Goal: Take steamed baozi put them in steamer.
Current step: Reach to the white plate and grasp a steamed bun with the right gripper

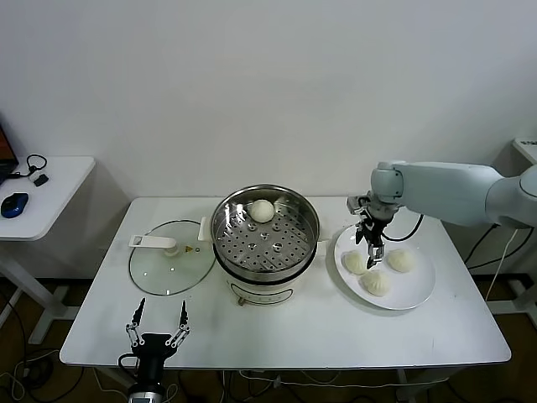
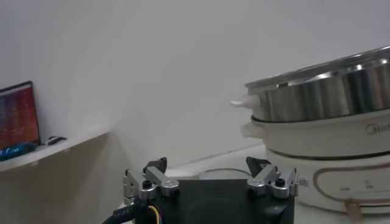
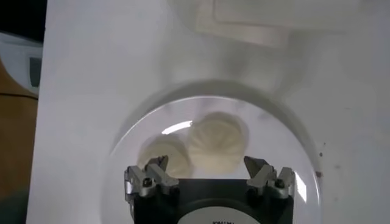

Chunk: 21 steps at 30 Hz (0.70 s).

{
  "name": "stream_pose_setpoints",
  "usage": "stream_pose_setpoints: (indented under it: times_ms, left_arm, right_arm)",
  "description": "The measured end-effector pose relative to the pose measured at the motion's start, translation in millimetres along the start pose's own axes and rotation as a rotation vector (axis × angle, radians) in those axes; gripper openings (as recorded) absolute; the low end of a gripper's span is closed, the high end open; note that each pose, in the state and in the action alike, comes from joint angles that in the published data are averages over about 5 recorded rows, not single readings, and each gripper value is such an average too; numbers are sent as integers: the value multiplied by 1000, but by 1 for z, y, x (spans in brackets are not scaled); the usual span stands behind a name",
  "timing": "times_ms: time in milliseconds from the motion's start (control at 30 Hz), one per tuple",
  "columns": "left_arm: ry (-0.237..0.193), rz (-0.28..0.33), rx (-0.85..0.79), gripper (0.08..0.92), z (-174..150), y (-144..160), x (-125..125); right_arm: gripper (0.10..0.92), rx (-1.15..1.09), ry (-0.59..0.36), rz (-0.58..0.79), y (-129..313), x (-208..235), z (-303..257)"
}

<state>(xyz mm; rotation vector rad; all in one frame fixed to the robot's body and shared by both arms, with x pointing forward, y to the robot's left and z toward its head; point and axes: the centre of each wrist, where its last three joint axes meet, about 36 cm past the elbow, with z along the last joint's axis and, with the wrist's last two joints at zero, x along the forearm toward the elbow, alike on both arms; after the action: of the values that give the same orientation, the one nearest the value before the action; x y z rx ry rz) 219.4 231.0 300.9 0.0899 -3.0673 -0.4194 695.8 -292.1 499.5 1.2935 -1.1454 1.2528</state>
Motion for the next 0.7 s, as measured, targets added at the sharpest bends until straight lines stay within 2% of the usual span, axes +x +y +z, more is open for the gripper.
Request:
stream_pose_setpoints:
  times_ms: [700]
  left_arm:
    - [-7, 2, -2, 823, -2, 0, 1]
  right_arm:
    - [823, -28, -9, 28, 0, -31, 3]
